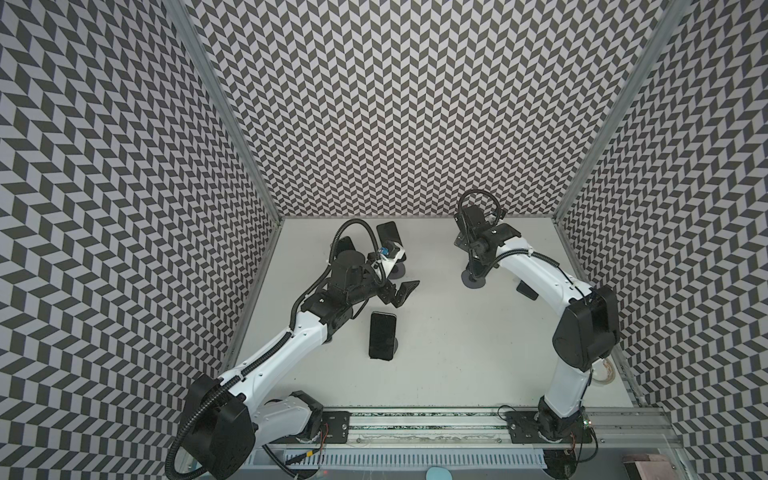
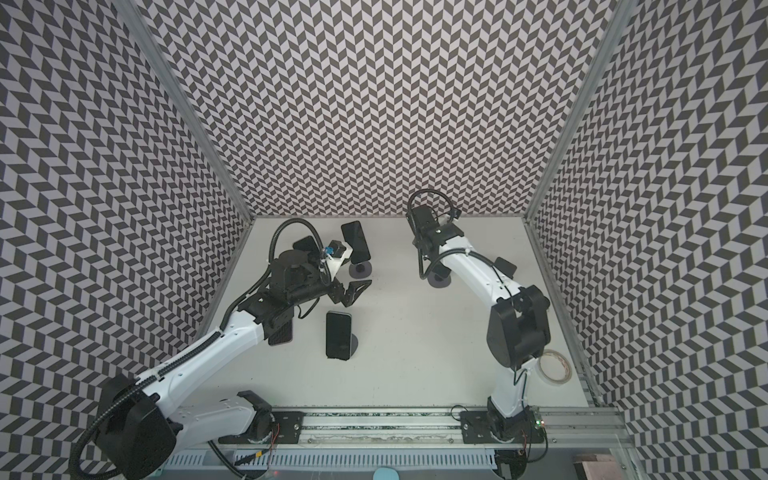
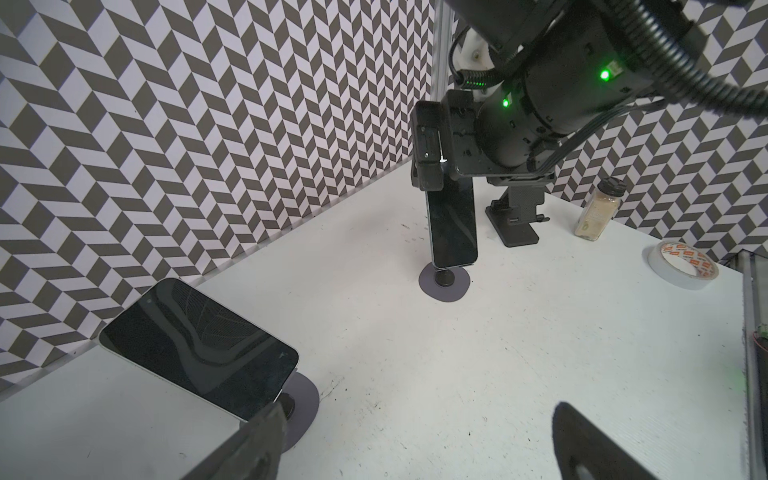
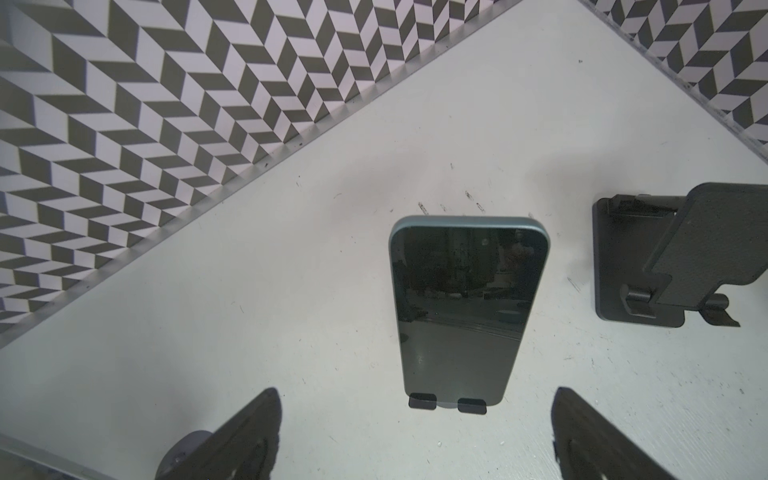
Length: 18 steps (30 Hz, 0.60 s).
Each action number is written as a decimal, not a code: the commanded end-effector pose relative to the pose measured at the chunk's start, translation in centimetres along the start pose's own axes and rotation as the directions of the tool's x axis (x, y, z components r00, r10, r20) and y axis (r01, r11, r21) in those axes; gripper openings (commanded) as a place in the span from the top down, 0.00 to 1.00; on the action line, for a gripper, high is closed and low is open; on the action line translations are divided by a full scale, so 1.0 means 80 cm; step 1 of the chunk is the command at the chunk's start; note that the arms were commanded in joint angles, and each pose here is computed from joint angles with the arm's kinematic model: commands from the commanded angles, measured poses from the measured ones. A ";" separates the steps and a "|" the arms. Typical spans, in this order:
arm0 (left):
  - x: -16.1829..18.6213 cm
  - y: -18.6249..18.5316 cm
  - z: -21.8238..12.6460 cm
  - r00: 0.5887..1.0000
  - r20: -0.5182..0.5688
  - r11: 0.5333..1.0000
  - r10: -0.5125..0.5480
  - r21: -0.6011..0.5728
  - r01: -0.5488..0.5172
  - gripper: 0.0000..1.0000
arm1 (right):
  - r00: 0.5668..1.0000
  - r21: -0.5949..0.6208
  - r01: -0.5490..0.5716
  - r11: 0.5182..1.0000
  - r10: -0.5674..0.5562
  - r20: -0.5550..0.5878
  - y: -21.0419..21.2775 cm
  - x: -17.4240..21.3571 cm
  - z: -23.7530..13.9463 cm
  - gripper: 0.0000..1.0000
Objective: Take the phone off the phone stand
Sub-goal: 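Move the right gripper over the teal-edged phone on its round stand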
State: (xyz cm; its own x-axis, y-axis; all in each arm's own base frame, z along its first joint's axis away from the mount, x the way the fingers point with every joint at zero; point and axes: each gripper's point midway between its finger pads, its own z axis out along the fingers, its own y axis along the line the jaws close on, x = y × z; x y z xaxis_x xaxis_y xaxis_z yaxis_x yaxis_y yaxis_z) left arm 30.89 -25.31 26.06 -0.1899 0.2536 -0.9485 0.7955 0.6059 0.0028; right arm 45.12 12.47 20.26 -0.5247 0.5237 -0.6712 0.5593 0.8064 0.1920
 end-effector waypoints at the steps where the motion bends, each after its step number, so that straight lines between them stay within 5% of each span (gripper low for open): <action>1: 0.003 -0.009 0.003 1.000 -0.011 0.998 0.027 0.051 -0.027 0.00 | 0.999 0.043 -0.026 0.999 0.025 0.034 -0.005 -0.010 0.008 0.01; 18: 0.009 -0.017 0.016 0.997 -0.042 0.995 0.068 0.077 -0.065 0.00 | 0.999 0.117 -0.040 0.992 0.039 0.009 -0.022 -0.014 0.040 0.01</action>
State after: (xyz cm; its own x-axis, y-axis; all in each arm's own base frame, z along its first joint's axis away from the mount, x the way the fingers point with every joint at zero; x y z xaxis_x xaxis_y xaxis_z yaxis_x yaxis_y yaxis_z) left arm 30.46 -26.45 23.77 -0.1961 0.3200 -0.9269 0.8366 0.5477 0.0121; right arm 46.07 9.82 18.34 -0.5259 0.5312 -0.6643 0.6294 0.7684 0.1162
